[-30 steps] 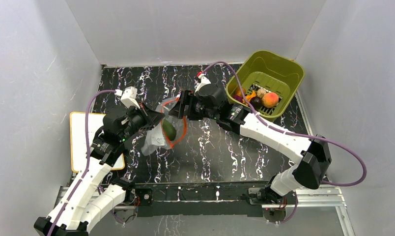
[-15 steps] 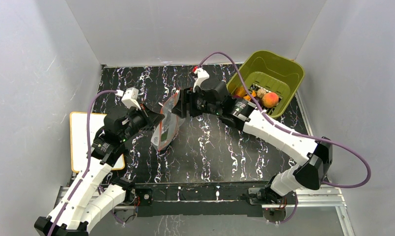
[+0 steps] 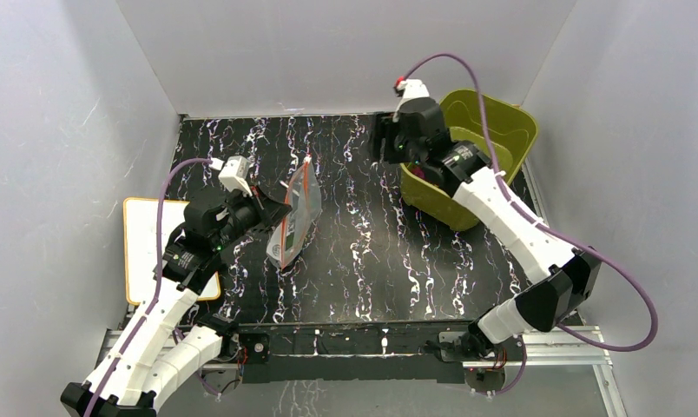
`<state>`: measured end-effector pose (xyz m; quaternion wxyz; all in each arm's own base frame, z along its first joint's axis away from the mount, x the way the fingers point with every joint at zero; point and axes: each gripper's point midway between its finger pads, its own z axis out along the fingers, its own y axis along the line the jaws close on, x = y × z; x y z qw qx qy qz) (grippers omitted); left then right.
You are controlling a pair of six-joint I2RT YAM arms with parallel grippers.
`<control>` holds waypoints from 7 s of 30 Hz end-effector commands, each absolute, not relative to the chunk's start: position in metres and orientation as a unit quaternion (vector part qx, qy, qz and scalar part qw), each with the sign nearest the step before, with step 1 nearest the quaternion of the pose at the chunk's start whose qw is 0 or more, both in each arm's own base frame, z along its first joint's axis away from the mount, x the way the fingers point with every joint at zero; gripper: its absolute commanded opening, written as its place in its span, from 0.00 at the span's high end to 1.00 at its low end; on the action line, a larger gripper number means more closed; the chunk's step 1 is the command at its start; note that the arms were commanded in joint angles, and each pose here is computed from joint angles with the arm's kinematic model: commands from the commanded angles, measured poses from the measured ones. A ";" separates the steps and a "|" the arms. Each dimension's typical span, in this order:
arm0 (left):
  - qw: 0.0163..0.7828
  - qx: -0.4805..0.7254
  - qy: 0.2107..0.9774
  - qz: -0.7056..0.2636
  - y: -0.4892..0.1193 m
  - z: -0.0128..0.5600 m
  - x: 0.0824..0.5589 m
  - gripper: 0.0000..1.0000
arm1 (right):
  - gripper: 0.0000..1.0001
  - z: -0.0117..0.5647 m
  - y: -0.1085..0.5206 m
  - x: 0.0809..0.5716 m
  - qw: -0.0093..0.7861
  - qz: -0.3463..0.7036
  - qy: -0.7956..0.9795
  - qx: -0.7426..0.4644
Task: Place the food in the zip-top bag and seal the zipper
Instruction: Pick up the fake fruit from the bin, then place the fake fruit in the zipper food storage bag, then pick up the fake vegetable from the bin.
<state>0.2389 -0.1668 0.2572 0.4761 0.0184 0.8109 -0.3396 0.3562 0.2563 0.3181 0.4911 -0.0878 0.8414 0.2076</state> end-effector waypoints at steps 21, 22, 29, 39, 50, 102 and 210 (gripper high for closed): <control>0.516 0.016 0.793 -0.323 -0.159 0.263 0.246 1.00 | 0.32 0.224 0.017 0.491 0.472 -0.108 0.862 0.152; 0.522 0.010 0.788 -0.327 -0.158 0.268 0.247 1.00 | 0.32 0.214 0.008 0.492 0.455 -0.112 0.867 0.170; 0.531 0.000 0.807 -0.258 -0.138 0.299 0.256 1.00 | 0.22 0.185 -0.029 0.479 0.386 -0.162 0.877 0.236; 0.523 0.040 0.808 -0.268 -0.155 0.316 0.271 1.00 | 0.02 0.168 -0.063 0.486 0.334 -0.179 0.877 0.295; 0.512 0.035 0.814 -0.272 -0.158 0.317 0.275 1.00 | 0.04 0.135 -0.066 0.479 0.294 -0.179 0.880 0.327; 0.470 -0.003 0.828 -0.305 -0.167 0.279 0.270 1.00 | 0.49 0.221 -0.038 0.442 0.365 -0.034 0.882 0.296; 0.430 0.020 0.822 -0.373 -0.199 0.297 0.272 1.00 | 0.29 0.353 0.201 0.359 0.472 0.182 0.862 0.021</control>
